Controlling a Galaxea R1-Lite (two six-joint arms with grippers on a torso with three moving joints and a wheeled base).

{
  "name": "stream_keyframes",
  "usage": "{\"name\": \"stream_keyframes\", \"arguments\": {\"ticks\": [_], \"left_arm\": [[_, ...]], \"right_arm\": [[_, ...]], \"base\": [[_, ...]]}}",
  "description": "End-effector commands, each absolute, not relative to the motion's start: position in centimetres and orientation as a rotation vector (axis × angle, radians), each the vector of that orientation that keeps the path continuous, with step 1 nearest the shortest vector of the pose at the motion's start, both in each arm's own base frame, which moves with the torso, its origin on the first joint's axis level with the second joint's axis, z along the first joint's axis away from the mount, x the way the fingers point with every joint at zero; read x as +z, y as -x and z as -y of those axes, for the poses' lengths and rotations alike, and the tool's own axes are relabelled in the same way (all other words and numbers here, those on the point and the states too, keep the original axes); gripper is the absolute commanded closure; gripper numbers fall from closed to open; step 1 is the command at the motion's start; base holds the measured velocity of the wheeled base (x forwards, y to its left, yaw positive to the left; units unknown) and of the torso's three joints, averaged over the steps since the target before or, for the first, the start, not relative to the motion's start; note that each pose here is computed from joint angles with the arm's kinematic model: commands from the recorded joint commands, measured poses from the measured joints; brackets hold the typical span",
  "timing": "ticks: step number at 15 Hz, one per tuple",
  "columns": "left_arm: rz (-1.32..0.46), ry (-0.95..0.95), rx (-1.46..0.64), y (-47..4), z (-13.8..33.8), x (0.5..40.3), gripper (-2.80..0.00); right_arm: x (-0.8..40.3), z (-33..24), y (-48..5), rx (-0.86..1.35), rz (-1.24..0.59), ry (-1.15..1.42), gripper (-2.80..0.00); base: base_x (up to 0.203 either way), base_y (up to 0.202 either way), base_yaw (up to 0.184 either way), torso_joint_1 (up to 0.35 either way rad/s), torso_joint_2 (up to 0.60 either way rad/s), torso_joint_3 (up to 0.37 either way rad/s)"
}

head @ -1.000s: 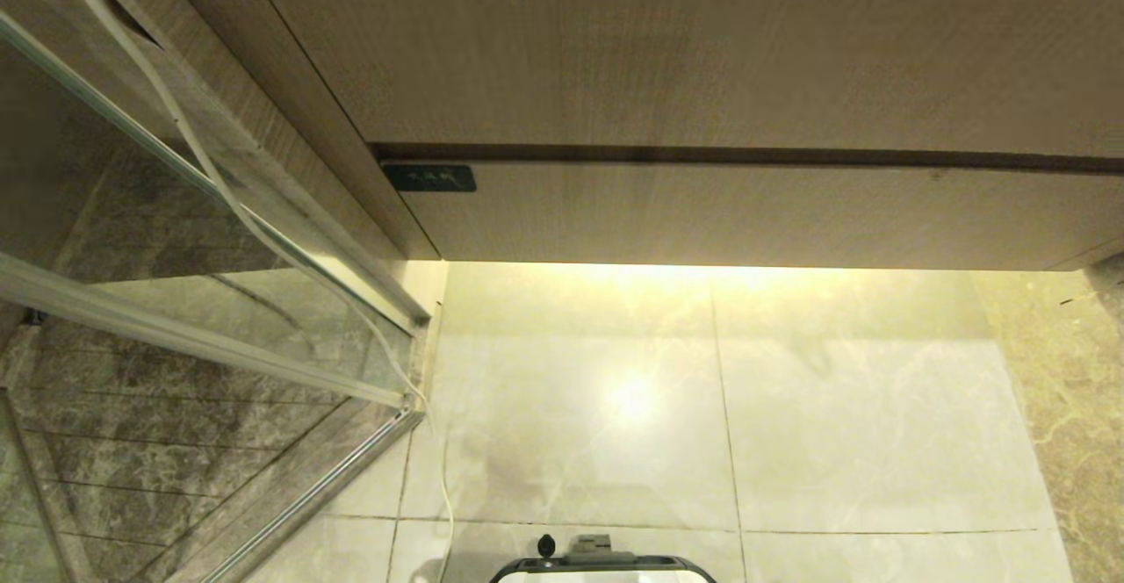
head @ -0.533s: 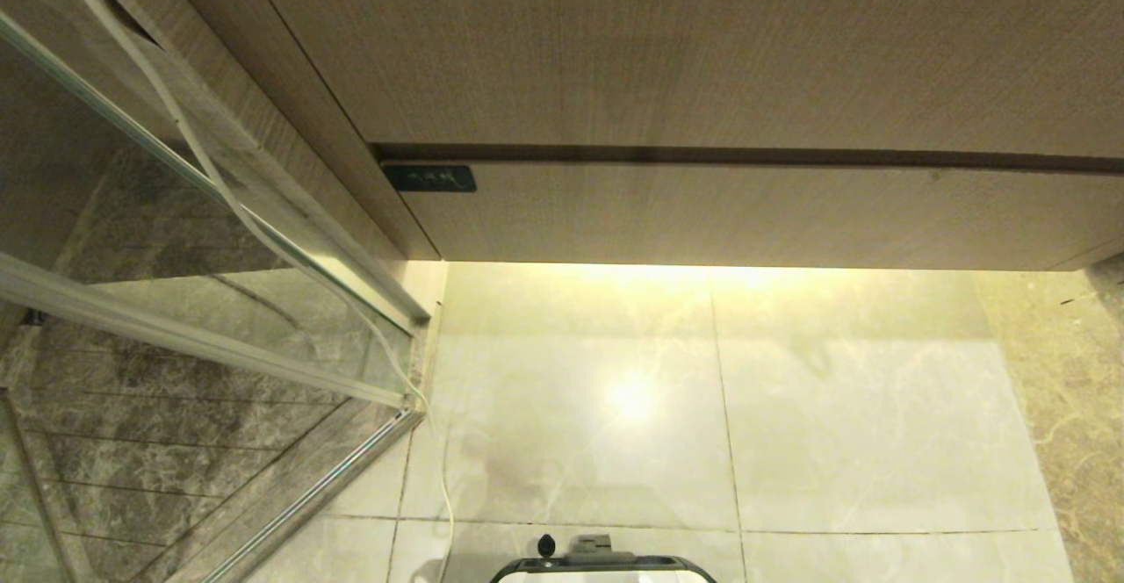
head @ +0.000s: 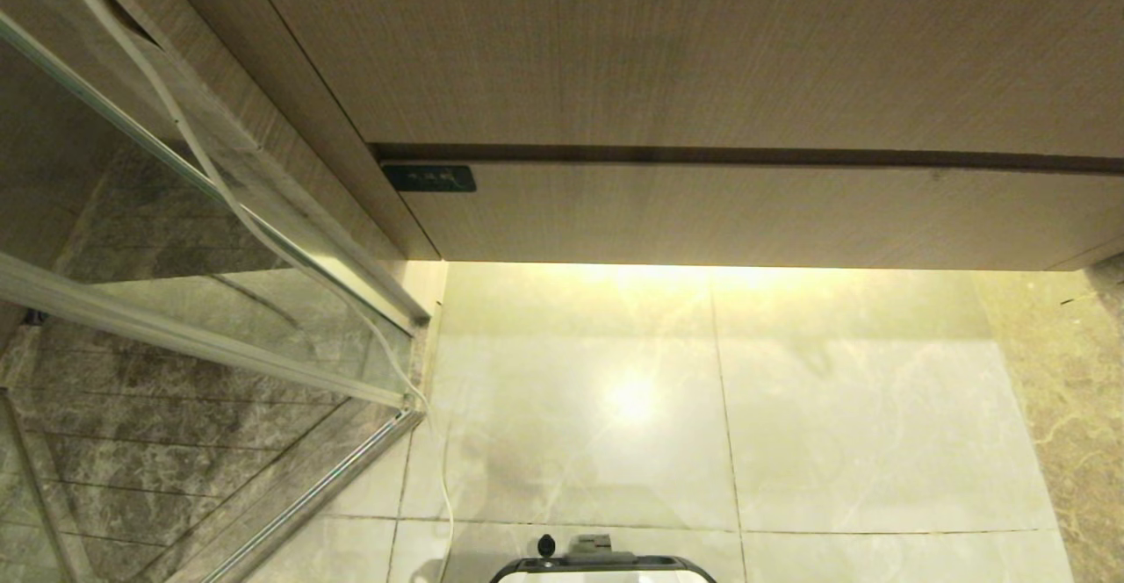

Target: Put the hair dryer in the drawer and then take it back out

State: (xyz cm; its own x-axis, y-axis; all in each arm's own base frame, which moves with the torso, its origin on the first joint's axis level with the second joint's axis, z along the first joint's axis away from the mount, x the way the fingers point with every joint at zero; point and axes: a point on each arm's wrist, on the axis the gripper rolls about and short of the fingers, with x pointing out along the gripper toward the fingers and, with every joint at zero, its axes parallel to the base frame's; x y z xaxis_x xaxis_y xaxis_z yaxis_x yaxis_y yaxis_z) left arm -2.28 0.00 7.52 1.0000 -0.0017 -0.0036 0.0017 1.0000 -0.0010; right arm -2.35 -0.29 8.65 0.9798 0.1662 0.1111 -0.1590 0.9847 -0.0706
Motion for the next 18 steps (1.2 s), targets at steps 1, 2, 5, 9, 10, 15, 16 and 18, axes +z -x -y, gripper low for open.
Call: {"name": "stream_keyframes", "arguments": {"ticks": [1,2,5,9,10,15,16,18], "left_arm": [[-0.005,0.002,-0.002,2.27,0.00,7.47,0.00],[-0.005,0.002,-0.002,2.27,0.00,7.47,0.00],[-0.005,0.002,-0.002,2.27,0.00,7.47,0.00],[-0.005,0.002,-0.002,2.27,0.00,7.47,0.00],[-0.005,0.002,-0.002,2.27,0.00,7.47,0.00],[-0.005,0.002,-0.002,2.27,0.00,7.47,0.00],[-0.005,0.002,-0.002,2.27,0.00,7.47,0.00],[-0.005,0.002,-0.002,2.27,0.00,7.47,0.00]], "right_arm": [[7.48,0.28,2.30,0.165,0.117,0.064,0.00],[7.46,0.28,2.30,0.165,0.115,0.064,0.00],[7.45,0.27,2.30,0.166,0.114,0.067,0.00],[7.45,0.28,2.30,0.165,0.113,0.064,0.00],[7.45,0.28,2.30,0.165,0.113,0.064,0.00],[7.46,0.28,2.30,0.165,0.115,0.062,0.00],[7.46,0.28,2.30,0.165,0.115,0.062,0.00],[7.46,0.28,2.30,0.165,0.115,0.062,0.00]], "base": [[0.000,0.000,0.000,0.000,0.00,0.000],[0.000,0.000,0.000,0.000,0.00,0.000],[0.000,0.000,0.000,0.000,0.00,0.000],[0.000,0.000,0.000,0.000,0.00,0.000],[0.000,0.000,0.000,0.006,0.00,0.035],[0.000,0.000,0.000,0.000,0.00,0.000],[0.000,0.000,0.000,0.000,0.00,0.000],[0.000,0.000,0.000,0.000,0.00,0.000]]}}
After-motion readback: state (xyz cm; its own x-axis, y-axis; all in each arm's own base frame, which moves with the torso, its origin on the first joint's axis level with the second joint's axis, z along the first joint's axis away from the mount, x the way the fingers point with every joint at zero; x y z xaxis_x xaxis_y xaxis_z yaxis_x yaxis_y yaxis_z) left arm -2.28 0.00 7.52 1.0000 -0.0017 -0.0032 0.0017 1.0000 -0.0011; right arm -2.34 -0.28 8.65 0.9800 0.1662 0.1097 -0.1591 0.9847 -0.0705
